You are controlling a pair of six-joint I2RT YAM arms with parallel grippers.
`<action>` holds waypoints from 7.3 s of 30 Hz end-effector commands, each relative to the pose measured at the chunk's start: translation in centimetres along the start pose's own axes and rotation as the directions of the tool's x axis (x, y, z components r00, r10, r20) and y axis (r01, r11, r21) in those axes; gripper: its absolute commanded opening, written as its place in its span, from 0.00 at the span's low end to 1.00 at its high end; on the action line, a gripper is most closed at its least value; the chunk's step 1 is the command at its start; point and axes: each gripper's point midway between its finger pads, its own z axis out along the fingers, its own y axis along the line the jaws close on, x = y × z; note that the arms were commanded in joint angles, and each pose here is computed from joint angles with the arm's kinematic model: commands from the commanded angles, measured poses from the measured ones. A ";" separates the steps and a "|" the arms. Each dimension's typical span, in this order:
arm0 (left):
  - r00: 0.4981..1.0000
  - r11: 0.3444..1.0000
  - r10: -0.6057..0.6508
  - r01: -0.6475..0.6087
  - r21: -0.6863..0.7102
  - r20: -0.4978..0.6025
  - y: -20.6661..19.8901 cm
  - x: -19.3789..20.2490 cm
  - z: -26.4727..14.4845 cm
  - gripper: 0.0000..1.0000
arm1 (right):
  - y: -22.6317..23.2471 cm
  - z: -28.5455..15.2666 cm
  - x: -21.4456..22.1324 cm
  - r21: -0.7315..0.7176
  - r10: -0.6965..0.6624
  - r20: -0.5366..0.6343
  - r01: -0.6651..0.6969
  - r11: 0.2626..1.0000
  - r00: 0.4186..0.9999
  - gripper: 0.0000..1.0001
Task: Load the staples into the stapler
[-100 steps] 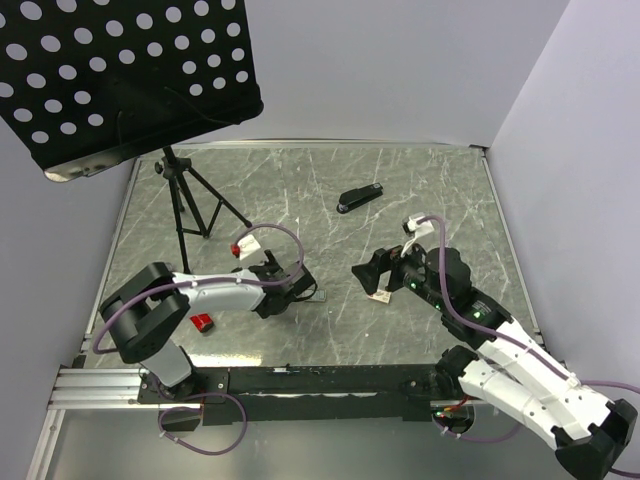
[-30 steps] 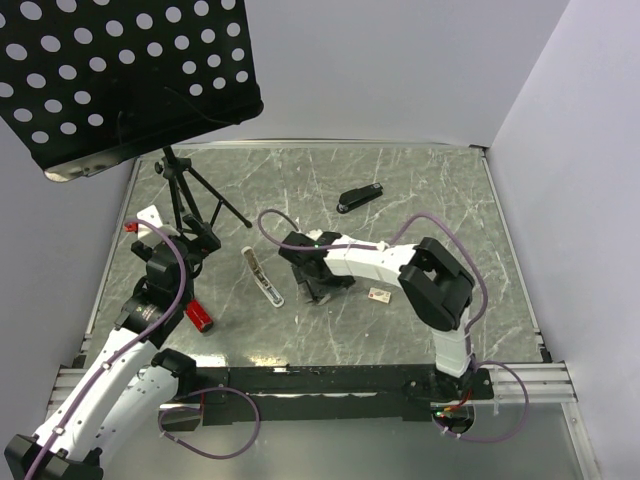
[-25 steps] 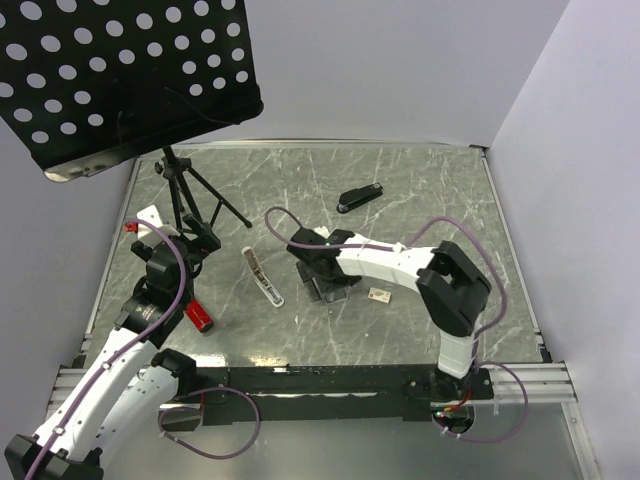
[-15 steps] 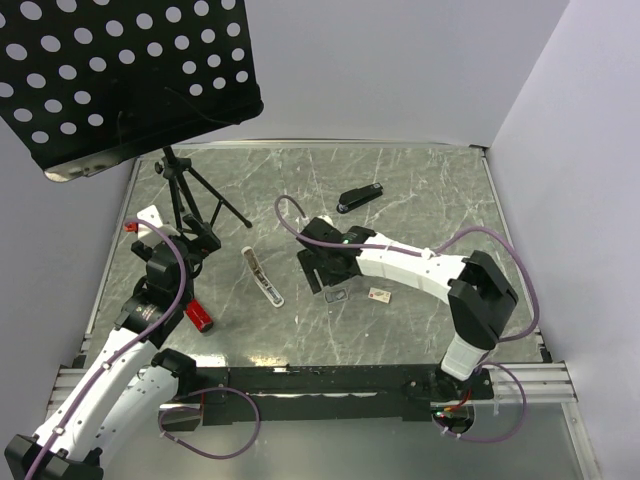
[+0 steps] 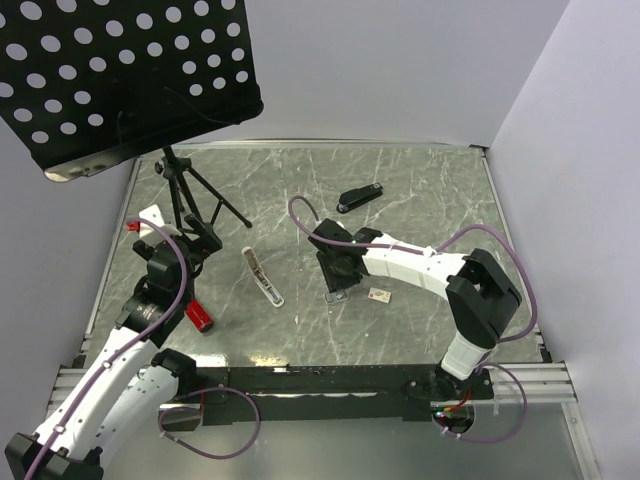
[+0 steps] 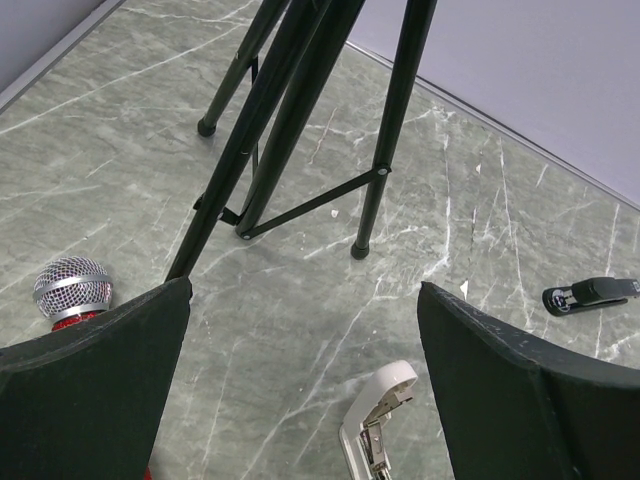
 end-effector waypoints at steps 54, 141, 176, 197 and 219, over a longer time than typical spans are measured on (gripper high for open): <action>1.000 0.999 -0.007 0.006 0.036 0.012 -0.5 -0.3 0.1 0.99 | -1.3 3.4 2.0 0.143 0.534 -0.047 -0.523 0.840 0.844 0.32; 0.481 0.594 -0.260 0.763 0.254 -0.837 -20.9 6.9 -11.7 0.88 | 7.4 -19.5 -5.9 -0.576 0.207 0.739 0.443 0.687 0.641 0.27; 0.991 1.000 -0.011 0.012 -0.009 0.132 1.2 -2.2 -4.5 0.99 | 16.4 -2.9 9.3 -0.380 -0.805 0.223 0.809 0.448 0.551 0.46; 0.984 0.998 -0.011 0.023 -0.066 0.176 2.8 -3.2 -3.8 1.00 | 17.1 0.1 10.6 -0.363 -0.852 0.153 0.830 0.424 0.501 0.30; 0.985 0.998 -0.002 0.013 -0.065 0.170 2.8 -3.2 -3.4 0.99 | 9.5 1.5 5.8 -0.132 -0.688 0.069 0.690 0.712 0.723 0.00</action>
